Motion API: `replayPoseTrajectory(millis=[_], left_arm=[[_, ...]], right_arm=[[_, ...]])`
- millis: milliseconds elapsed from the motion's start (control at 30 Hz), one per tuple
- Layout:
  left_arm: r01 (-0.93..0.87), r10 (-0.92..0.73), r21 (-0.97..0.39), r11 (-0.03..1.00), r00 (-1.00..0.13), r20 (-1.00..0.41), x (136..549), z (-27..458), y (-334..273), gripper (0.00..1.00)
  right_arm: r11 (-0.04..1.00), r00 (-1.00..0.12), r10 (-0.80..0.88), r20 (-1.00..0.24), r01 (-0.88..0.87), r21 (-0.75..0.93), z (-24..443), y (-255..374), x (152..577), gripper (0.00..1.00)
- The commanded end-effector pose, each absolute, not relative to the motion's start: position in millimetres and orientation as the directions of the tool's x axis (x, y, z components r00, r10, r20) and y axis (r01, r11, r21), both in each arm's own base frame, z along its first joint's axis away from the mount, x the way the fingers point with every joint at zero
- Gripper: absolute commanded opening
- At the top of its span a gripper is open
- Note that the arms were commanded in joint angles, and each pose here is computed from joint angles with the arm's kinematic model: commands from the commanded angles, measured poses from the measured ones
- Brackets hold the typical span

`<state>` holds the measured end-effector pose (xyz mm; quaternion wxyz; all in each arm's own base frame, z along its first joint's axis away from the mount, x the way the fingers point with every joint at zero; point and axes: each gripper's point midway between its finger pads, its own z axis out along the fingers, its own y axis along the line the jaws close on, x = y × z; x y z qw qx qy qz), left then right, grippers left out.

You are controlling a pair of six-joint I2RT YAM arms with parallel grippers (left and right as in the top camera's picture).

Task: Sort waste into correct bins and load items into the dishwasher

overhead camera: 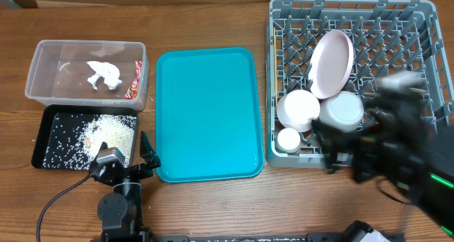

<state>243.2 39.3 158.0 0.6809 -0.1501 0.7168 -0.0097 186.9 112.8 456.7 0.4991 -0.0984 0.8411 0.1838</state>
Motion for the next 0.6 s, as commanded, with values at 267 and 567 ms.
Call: replayPoseTrajectory(millis=[267, 567], left_arm=[[-0.205, -0.217, -0.208, 0.957, -0.022, -0.976, 243, 159, 41, 1.00], [-0.205, -0.217, -0.208, 0.956, -0.022, -0.976, 243, 159, 41, 1.00]], right_arm=[[0.930, -0.201, 0.040, -0.979, -0.351, 0.110, 371, 86, 246, 1.00], [0.897, -0.014, 0.269, -0.963, -0.360, 0.256, 266, 68, 230, 1.00]])
